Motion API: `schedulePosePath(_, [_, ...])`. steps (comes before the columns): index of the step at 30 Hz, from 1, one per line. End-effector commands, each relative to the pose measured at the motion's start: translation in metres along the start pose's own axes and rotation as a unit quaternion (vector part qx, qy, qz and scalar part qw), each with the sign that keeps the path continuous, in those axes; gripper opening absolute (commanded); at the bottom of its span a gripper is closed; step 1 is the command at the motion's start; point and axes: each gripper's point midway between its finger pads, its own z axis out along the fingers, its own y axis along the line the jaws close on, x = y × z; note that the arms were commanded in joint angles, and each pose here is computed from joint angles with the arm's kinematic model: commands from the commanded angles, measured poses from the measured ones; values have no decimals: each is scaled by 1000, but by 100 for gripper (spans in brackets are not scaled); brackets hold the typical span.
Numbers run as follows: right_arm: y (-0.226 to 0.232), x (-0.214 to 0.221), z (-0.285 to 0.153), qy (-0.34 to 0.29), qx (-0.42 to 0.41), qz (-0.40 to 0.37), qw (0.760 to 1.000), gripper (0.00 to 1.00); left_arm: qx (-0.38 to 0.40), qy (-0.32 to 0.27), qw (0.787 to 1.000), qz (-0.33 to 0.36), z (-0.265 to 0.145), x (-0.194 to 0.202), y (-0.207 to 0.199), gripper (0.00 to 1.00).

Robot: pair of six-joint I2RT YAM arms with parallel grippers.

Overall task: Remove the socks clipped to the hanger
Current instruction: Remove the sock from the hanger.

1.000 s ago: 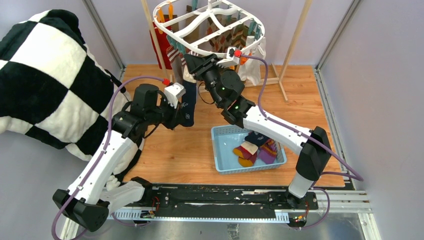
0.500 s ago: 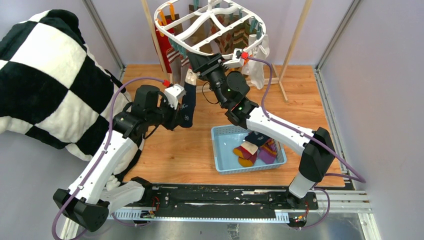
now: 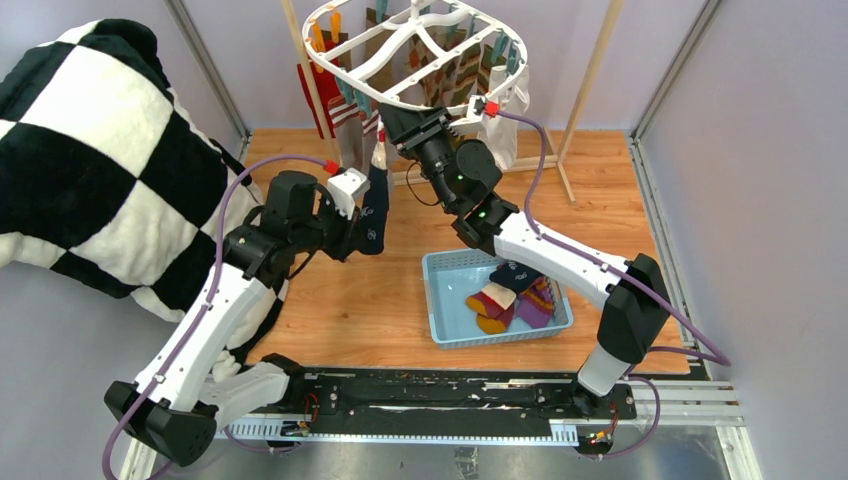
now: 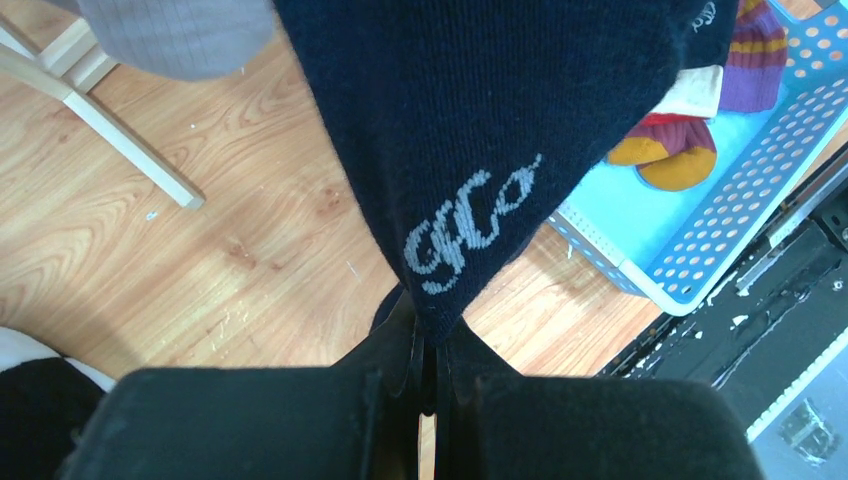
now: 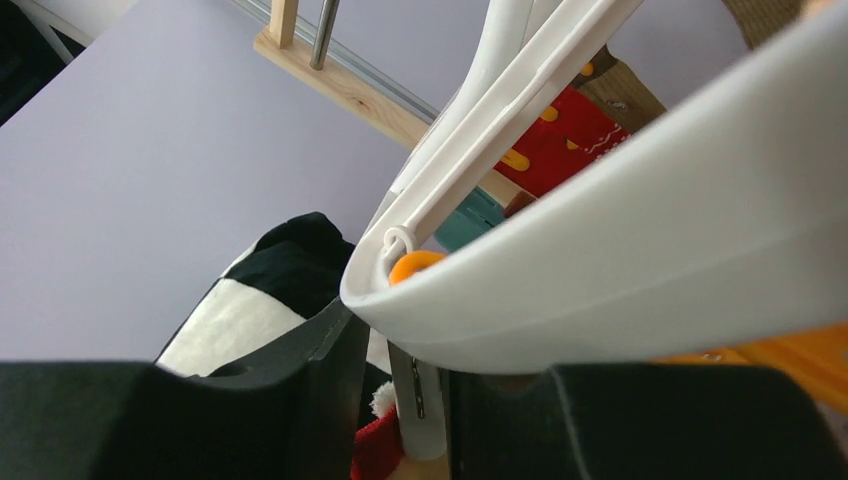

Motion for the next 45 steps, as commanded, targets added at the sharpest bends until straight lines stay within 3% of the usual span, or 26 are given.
schedulePosePath(1, [13,-15,9,-13,-25,20,999,47,-1,10,1000,10,-3,10,-2,0])
schedulePosePath(6, [3,-10,-2,1,-12,-2,1000,93,-5,9,1000,13,-4,8,-1,0])
schedulePosePath(8, [-3,-7,-10,9,-7,-17,1000,100,-5,7,1000,15,-5,6,-1,0])
schedulePosePath(18, [-25,3,-26,18,45,-99,994,100,-1,7,1000,16,-3,2,-1,0])
schedulePosePath(28, [-40,7,-43,39,65,-109,991,100,2,8,1000,19,-3,3,-2,0])
schedulePosePath(39, [-14,8,-88,123,-52,-33,990,100,22,-3,999,35,-9,-1,-9,0])
schedulePosePath(45, [-18,5,-109,131,-48,-38,989,99,36,-2,999,34,-7,0,-14,0])
